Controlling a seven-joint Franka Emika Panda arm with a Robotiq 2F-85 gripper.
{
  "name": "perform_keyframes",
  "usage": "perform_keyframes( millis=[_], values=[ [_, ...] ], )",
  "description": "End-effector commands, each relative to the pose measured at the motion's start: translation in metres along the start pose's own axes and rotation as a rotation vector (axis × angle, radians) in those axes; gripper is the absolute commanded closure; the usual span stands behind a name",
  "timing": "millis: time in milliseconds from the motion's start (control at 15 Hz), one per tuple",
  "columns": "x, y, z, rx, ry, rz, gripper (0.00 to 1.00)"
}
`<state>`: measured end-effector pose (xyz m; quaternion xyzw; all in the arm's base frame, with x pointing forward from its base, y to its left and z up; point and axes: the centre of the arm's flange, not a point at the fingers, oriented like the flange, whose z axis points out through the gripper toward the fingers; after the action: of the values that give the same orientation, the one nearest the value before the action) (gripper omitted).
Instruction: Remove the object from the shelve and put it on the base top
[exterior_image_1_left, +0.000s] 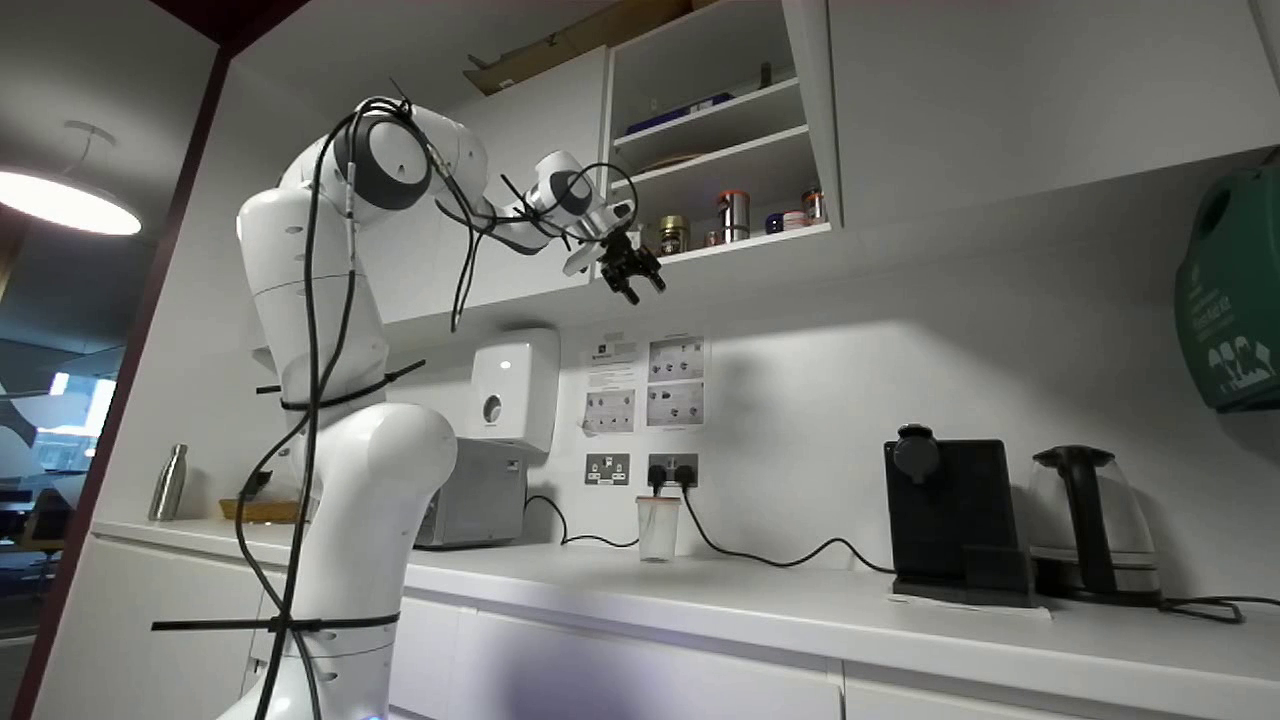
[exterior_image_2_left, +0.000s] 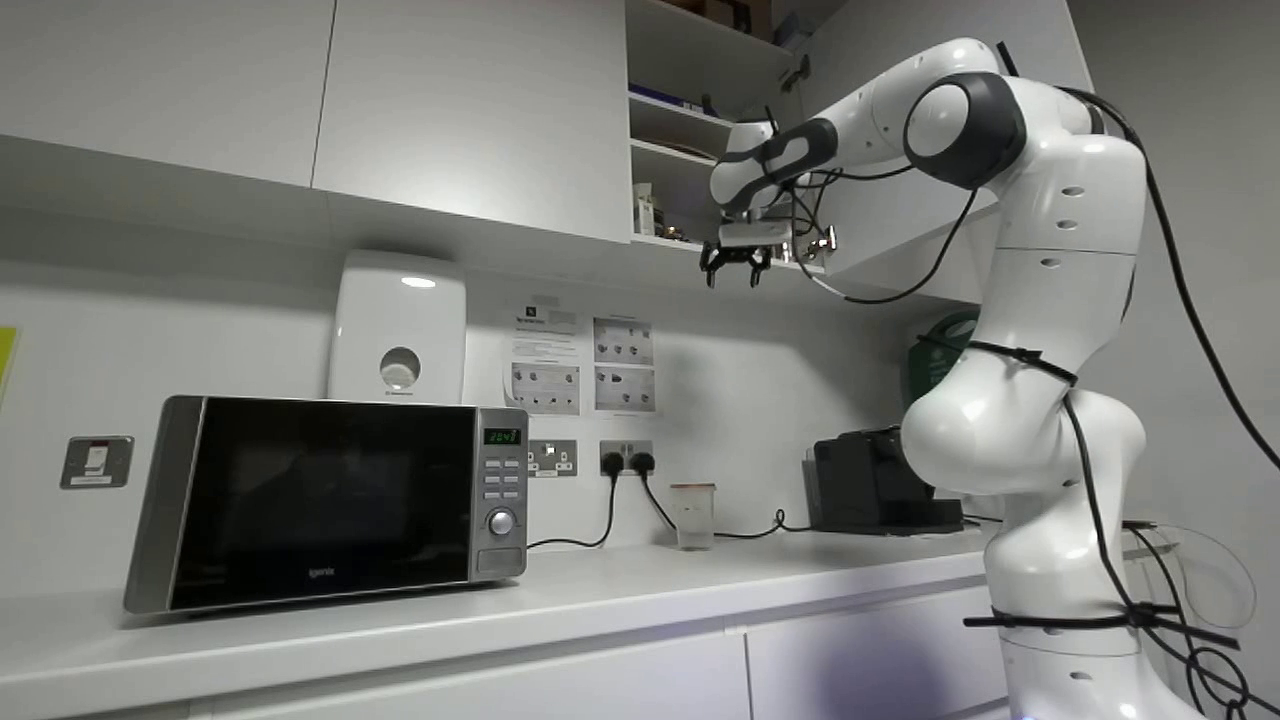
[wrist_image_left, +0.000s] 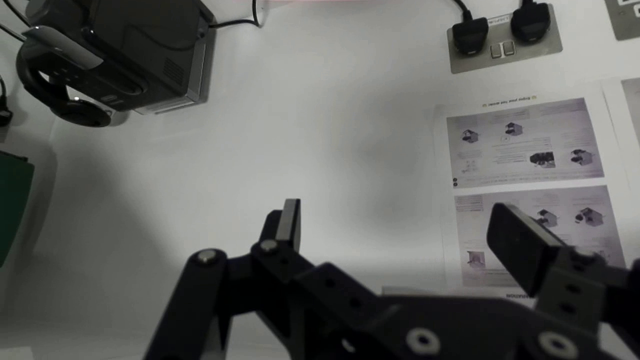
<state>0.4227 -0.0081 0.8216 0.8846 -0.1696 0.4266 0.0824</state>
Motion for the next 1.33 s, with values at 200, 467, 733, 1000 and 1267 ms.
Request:
perform_keyframes(
  millis=[200,467,733,1000,1267],
  values=[
    [0.011,0.006,-0.014,0.000,0.030,0.021,0.00],
    [0.011,0.006,-0.013,0.000,0.028,0.021,0.00],
    [0.020,0.006,-0.005,-0.017,0.044,0.026,0.00],
    [0.042,0.015,-0.012,-0.031,0.095,0.042,0.00],
    [0.071,0.024,-0.028,-0.043,0.164,0.064,0.00]
  ],
)
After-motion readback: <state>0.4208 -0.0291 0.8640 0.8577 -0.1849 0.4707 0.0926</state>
